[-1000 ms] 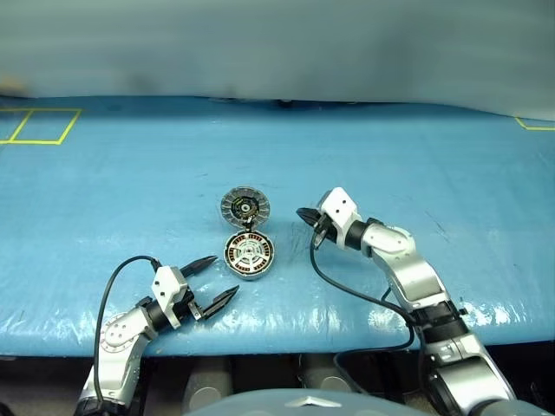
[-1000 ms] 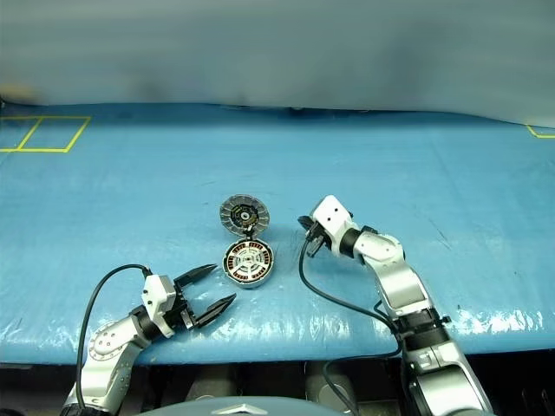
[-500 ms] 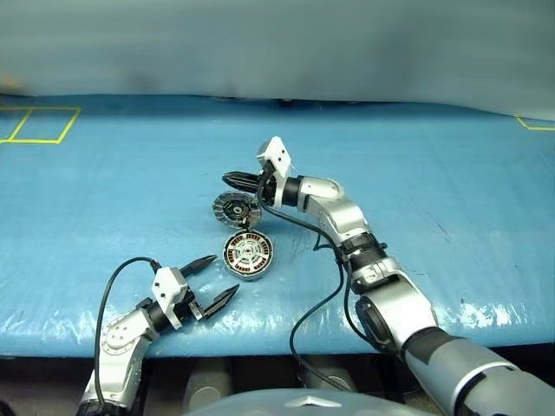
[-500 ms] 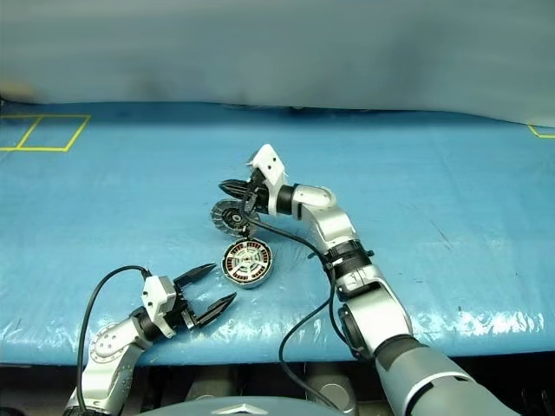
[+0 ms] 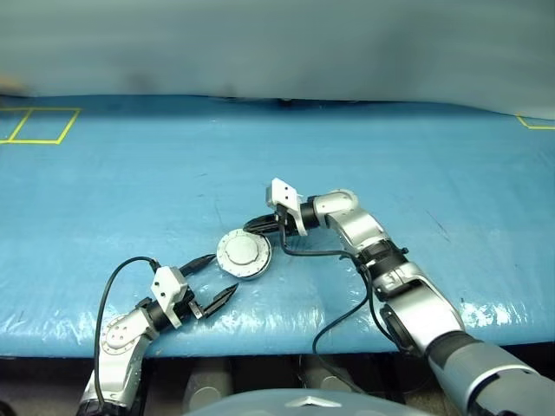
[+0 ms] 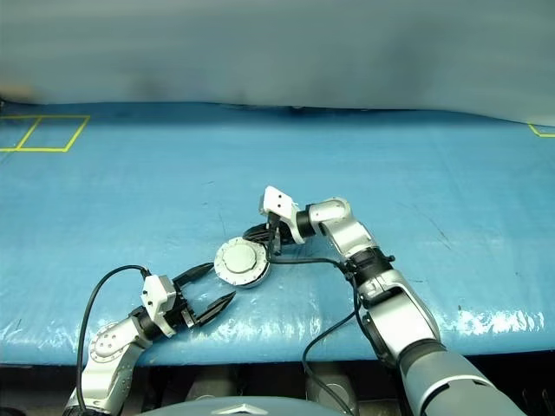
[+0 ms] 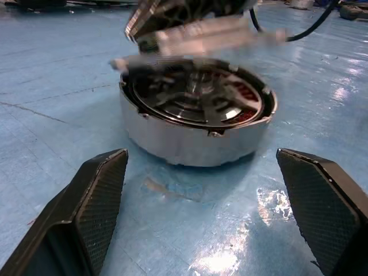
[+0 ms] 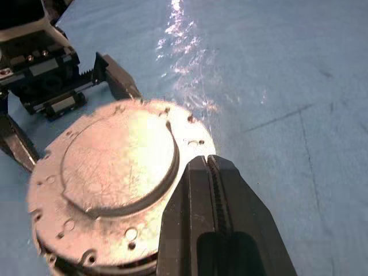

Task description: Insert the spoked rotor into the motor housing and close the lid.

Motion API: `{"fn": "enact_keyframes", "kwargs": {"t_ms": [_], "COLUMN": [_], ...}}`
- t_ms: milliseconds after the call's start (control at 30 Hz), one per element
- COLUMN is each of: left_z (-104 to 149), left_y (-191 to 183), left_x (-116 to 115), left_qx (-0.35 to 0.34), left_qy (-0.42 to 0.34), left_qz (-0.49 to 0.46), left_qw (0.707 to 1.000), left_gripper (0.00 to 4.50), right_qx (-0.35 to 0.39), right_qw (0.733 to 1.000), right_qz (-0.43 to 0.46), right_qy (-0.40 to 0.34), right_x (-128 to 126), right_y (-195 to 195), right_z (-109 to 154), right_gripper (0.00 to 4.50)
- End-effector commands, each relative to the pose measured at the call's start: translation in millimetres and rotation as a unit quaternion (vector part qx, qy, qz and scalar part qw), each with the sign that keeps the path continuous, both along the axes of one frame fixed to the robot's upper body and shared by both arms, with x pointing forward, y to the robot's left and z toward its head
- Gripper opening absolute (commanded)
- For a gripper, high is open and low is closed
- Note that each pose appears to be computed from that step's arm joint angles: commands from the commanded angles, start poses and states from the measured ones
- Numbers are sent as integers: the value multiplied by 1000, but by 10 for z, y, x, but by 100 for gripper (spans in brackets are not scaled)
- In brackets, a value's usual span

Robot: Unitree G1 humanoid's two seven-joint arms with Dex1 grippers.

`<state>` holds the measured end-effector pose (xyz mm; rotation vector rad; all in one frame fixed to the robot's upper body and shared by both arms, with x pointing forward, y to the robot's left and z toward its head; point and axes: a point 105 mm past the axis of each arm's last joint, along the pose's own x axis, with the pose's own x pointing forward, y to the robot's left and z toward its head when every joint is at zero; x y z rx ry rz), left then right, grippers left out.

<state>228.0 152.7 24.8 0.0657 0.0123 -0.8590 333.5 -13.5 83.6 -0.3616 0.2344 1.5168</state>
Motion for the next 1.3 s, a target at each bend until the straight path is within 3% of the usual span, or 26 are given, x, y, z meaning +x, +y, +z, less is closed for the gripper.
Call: {"fn": "enact_keyframes", "kwargs": {"t_ms": [33, 333, 467, 567, 767, 1167, 1300], "left_z": [58, 75, 74, 67, 63, 48, 38], "left_y": [-28, -37, -2, 20, 25, 24, 20], "left_x": [19, 36, 6, -13, -23, -56, -58], "left_qx": [2, 2, 2, 4, 3, 1, -2], "left_qy": [-14, -13, -9, -6, -2, 5, 7], "left_qz": [-12, -21, -18, -16, -16, -14, -13], "left_qw": [1000, 1000, 1000, 1000, 1000, 1000, 1000], "left_gripper": [439, 439, 439, 439, 439, 439, 439], "right_qx": [-11, 23, 124, 150, 118, -21, 49], "right_qw": [998, 994, 985, 984, 992, 996, 994], "right_qz": [20, -73, -78, -49, -12, -65, -87], "right_qy": [-52, -82, -86, -84, -51, -60, -40], "right_x": [-64, -6, -109, -295, -603, -527, -540], "right_y": [28, -19, 51, 120, 282, 99, 124], "right_z": [73, -17, 306, 397, 111, -527, -354], "right_gripper": [4, 4, 4, 4, 4, 4, 4]}}
